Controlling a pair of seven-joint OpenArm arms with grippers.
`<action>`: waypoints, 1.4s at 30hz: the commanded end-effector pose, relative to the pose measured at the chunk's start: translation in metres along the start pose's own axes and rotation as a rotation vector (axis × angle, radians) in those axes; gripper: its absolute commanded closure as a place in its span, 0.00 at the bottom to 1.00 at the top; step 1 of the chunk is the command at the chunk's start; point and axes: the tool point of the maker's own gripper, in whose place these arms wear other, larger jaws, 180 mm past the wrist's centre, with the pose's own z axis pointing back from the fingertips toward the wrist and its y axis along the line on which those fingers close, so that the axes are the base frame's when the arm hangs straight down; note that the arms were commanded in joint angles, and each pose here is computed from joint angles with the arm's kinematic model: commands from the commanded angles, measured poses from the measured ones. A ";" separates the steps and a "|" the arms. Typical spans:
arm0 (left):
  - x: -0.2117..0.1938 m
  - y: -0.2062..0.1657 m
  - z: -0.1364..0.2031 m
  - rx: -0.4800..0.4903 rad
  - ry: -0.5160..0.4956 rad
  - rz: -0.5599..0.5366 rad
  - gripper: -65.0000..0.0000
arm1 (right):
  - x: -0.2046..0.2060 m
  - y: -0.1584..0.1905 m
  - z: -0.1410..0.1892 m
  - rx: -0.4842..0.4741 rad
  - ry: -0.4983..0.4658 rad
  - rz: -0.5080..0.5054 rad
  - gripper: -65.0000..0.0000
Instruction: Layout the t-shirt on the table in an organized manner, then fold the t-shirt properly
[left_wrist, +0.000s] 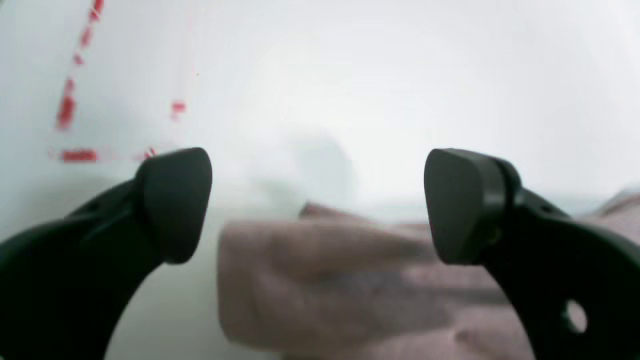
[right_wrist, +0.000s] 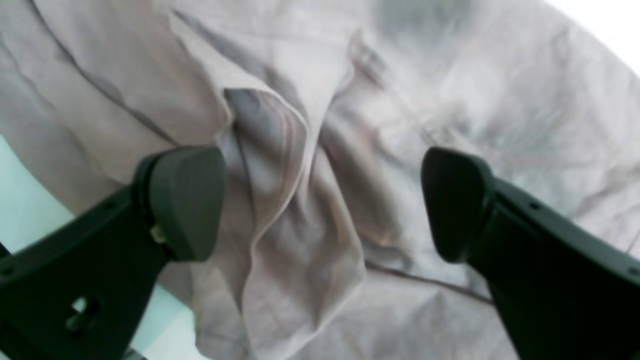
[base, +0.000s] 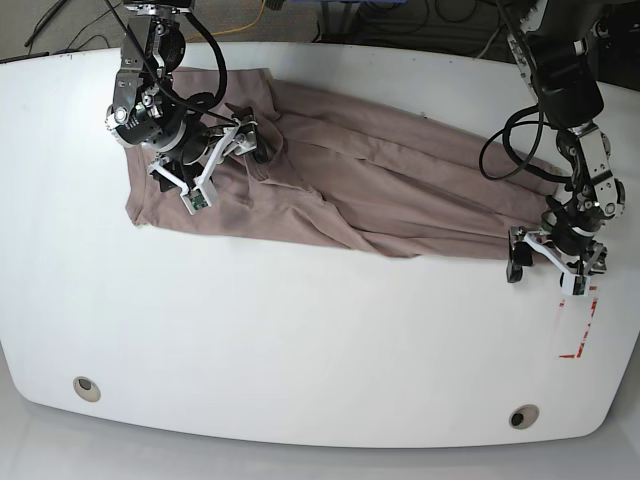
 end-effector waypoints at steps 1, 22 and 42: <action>0.022 0.010 0.002 0.016 -0.078 -0.004 0.00 | 0.010 0.000 0.003 0.001 -0.038 0.011 0.09; -0.006 -0.003 -0.001 -0.019 -0.015 -0.009 0.00 | 0.010 0.000 0.003 0.004 -0.042 0.009 0.09; -0.041 -0.004 -0.004 -0.028 0.061 0.046 0.03 | 0.010 -0.001 0.004 0.001 -0.043 0.008 0.09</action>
